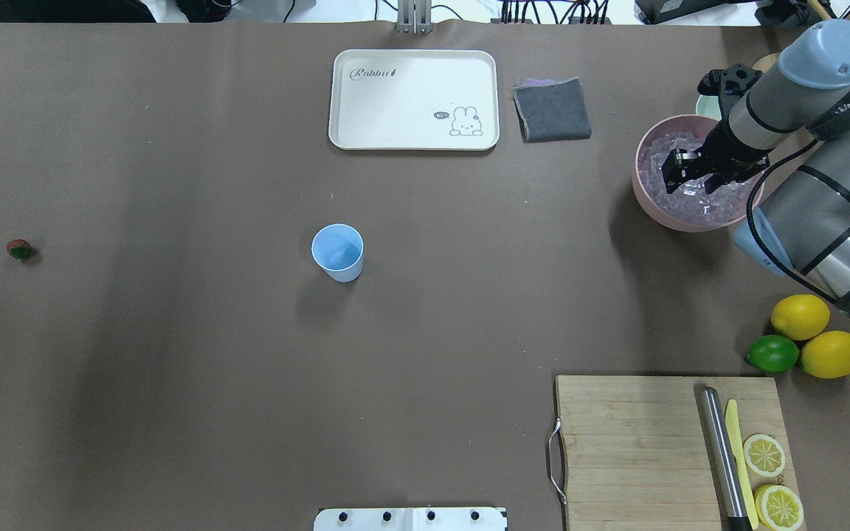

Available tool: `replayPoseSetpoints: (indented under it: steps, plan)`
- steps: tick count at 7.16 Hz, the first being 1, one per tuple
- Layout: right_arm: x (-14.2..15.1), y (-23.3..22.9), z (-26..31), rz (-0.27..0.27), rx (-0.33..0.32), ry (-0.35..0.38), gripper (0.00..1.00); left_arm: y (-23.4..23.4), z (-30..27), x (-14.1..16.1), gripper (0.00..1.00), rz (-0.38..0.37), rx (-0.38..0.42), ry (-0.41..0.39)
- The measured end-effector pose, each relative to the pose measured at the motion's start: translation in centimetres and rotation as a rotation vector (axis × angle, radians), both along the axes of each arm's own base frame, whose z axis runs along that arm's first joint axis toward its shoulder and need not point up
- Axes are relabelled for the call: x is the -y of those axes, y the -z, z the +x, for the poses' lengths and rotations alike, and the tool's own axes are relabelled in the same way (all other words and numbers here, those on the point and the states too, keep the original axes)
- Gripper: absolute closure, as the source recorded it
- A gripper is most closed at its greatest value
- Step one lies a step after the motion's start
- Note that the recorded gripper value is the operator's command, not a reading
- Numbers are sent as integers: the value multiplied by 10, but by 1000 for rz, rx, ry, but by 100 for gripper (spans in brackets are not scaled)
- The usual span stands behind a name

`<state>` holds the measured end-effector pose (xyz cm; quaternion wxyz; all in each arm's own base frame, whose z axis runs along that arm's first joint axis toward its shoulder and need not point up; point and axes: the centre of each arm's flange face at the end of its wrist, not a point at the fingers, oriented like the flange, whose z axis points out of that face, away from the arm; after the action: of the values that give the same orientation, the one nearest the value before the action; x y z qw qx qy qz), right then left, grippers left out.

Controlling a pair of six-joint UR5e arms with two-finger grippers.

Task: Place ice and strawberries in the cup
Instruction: 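Lower the right gripper into the ice and grasp ice cubes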

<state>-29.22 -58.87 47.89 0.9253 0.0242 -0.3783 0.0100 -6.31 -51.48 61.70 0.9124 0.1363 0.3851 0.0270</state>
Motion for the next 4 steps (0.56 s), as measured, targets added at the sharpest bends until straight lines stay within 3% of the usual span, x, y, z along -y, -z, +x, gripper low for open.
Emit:
replayPoseSetpoints:
  steps: [1,3,4]
  plan:
    - [0,1,0,0,2,2,65,0,0,0,2,0,0,0]
    - [0,2,-1,0,7,4,79,0,0,0,2,0,0,-1]
    - [1,4,2,1,9,0,82,0,0,0,2,1,0,-1]
